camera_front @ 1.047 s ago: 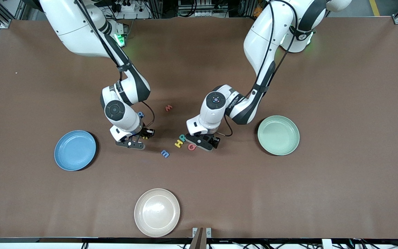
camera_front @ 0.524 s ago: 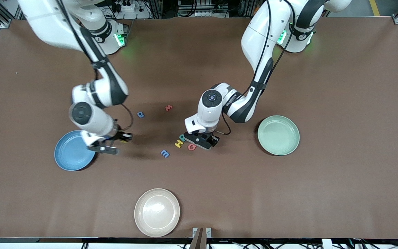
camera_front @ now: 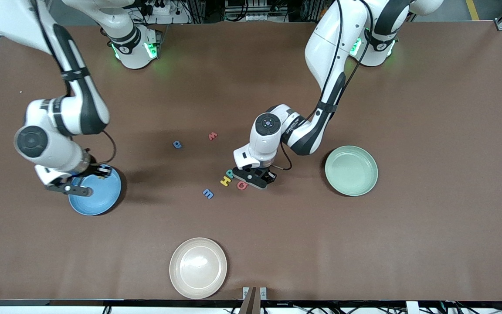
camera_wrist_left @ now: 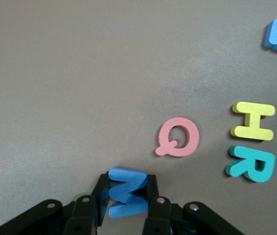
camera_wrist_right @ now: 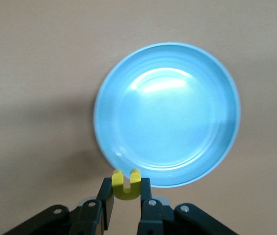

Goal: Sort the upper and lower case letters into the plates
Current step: 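Release the u onto the blue plate while the left gripper releases the M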

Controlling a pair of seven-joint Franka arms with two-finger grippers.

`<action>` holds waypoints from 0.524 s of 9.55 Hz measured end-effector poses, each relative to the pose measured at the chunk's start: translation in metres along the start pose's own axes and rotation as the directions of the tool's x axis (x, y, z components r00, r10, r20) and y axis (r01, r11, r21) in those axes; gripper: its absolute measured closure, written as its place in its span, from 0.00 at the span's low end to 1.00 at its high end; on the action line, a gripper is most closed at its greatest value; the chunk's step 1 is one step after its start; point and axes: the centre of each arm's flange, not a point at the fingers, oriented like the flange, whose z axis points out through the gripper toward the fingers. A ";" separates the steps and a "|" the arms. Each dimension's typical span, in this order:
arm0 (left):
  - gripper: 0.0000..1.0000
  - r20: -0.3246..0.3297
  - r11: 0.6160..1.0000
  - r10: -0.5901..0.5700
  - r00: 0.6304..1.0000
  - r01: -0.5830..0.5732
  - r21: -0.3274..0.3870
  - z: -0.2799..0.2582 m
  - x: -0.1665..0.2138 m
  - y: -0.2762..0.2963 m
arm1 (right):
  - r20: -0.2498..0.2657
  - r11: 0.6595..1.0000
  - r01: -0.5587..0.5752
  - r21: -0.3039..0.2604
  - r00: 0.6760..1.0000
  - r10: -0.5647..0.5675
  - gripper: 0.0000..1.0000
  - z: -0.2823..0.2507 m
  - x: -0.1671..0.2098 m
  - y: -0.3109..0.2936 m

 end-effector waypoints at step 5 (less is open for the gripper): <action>0.65 0.224 0.993 0.099 0.970 -0.111 0.042 -0.104 0.027 -0.155 | 0.021 1.000 0.009 -0.002 1.000 -0.009 0.16 0.003 -0.001 0.007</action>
